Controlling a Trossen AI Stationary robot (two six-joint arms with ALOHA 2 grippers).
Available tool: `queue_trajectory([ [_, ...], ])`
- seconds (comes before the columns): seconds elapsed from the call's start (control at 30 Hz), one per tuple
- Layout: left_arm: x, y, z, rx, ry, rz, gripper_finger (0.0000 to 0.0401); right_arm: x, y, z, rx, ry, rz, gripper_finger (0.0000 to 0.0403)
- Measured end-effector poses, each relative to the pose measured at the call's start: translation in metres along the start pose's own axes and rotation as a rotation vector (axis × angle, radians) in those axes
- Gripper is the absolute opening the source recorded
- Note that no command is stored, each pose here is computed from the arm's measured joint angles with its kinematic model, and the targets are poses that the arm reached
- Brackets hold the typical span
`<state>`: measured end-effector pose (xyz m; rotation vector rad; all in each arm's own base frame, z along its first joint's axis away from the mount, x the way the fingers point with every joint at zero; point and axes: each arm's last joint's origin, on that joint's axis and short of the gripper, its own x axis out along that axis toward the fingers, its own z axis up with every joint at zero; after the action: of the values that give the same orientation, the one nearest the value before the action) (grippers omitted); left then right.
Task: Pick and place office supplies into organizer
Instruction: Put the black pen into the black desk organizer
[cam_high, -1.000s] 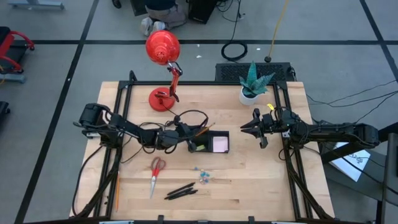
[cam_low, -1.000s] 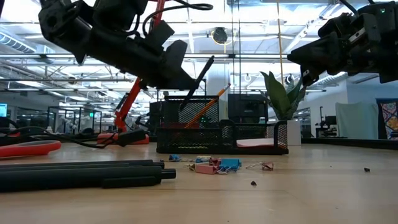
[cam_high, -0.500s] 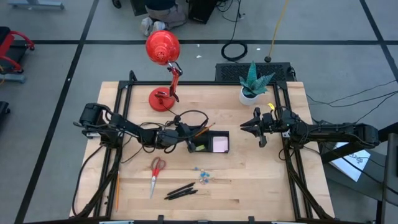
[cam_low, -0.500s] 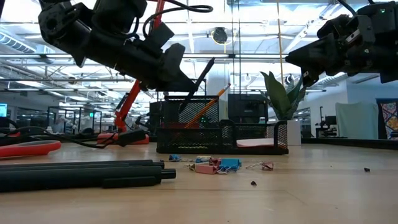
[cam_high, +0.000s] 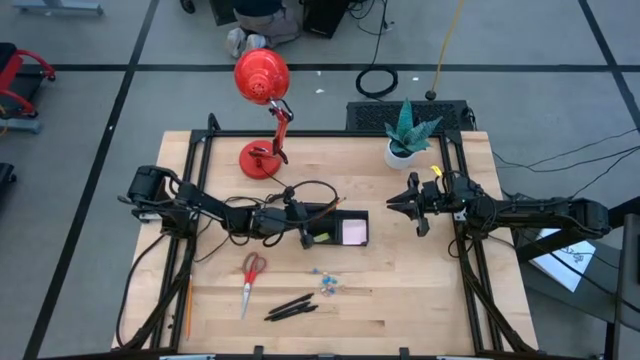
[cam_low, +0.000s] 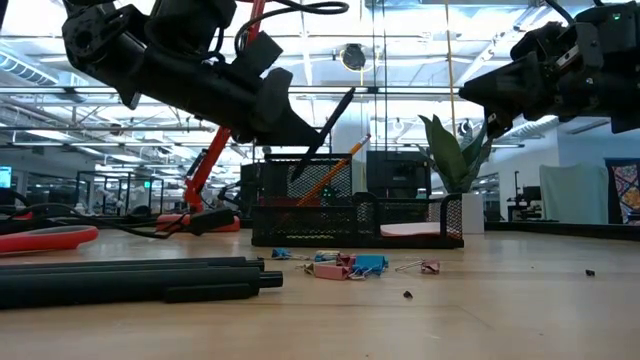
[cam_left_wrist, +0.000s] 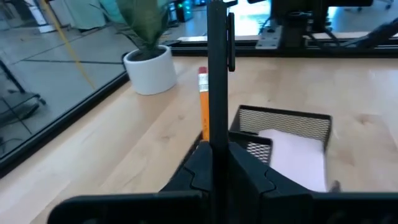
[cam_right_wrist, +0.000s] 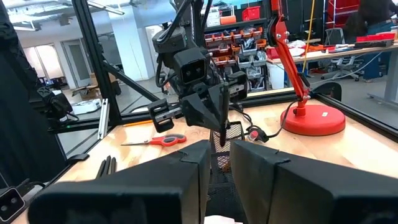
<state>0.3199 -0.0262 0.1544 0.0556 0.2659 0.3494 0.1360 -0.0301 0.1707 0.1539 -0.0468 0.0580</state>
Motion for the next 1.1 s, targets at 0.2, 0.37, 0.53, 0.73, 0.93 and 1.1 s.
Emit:
queue_trajectory([
  [0.2,0.0,0.0,0.0,0.02,0.001,0.001,0.0031,0.0,0.0,0.0,0.001,0.003,-0.001,0.0059],
  [0.37,0.004,0.01,0.0,0.016,0.006,0.033,0.0031,0.0,0.0,0.0,0.002,0.004,-0.001,0.0059],
  [0.53,0.007,0.017,-0.003,0.011,0.032,0.051,0.0031,0.0,0.0,-0.001,0.004,0.009,-0.003,0.0059],
  [0.73,0.009,0.02,-0.004,-0.037,0.048,0.012,0.0031,0.0,-0.001,-0.003,0.012,0.032,-0.007,0.0059],
  [0.93,0.009,0.021,-0.004,-0.039,0.048,0.015,0.0031,0.0,-0.001,-0.003,0.012,0.032,-0.008,0.0059],
  [1.1,0.009,0.021,-0.004,-0.057,0.048,0.005,0.0031,0.0,-0.001,-0.003,0.012,0.031,-0.008,0.0059],
])
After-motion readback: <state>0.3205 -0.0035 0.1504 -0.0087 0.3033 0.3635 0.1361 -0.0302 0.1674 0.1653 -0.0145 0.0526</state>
